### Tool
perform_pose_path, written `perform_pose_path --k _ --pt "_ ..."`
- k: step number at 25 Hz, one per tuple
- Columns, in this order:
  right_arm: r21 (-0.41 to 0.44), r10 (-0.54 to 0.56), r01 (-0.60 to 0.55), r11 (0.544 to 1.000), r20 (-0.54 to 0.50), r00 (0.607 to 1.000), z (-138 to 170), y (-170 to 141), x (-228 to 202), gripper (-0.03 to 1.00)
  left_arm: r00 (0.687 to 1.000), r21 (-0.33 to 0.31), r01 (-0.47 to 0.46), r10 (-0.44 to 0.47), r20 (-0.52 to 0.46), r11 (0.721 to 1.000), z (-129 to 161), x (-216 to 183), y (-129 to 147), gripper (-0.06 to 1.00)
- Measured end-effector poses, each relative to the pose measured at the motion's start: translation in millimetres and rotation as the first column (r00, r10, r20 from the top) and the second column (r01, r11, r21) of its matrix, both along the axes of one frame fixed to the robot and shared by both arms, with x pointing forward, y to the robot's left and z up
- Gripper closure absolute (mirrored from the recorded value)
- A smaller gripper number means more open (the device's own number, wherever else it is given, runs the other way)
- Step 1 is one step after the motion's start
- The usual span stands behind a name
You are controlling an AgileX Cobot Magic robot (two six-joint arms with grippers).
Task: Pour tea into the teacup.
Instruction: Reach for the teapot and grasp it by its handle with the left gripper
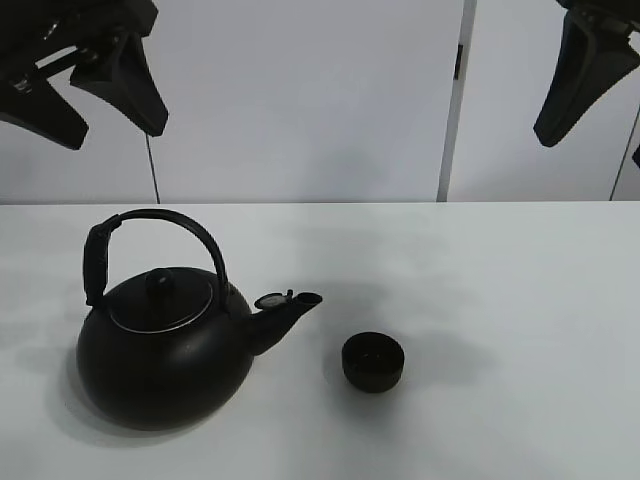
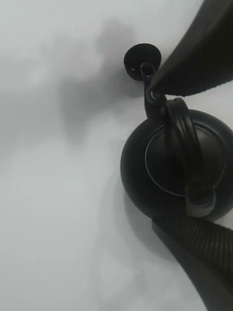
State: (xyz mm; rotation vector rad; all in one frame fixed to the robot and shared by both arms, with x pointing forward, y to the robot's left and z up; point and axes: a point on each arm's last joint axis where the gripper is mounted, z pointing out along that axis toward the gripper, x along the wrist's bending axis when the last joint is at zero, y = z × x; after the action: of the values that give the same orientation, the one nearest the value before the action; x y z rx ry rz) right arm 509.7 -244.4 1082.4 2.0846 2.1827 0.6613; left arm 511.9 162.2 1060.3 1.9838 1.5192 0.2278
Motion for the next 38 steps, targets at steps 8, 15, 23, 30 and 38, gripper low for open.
perform_pose_path --k 8,15,23,30,38 --pt "-0.002 0.005 -0.005 1.000 0.012 1.000 0 0 1 0.43 0.999 -0.010 -0.002 0.002 0.041 1.000 2 3 -1 0.44" --pt "-0.001 0.001 -0.001 1.000 0.032 0.999 1 0 3 0.43 0.959 -0.031 0.042 -0.031 0.282 0.999 19 -7 3 0.44" --pt "-0.002 -0.001 0.001 1.000 0.043 0.999 1 0 4 0.43 0.818 -0.079 0.049 0.006 0.575 0.996 37 -58 31 0.44" --pt "-0.002 0.000 0.000 1.000 0.043 0.999 1 0 4 0.43 0.788 -0.080 -0.005 0.054 0.613 0.997 -20 -81 48 0.44" --pt "-0.003 0.003 -0.003 1.000 0.044 0.999 1 0 4 0.43 0.723 -0.094 -0.022 0.081 0.686 0.995 -57 -101 61 0.44"
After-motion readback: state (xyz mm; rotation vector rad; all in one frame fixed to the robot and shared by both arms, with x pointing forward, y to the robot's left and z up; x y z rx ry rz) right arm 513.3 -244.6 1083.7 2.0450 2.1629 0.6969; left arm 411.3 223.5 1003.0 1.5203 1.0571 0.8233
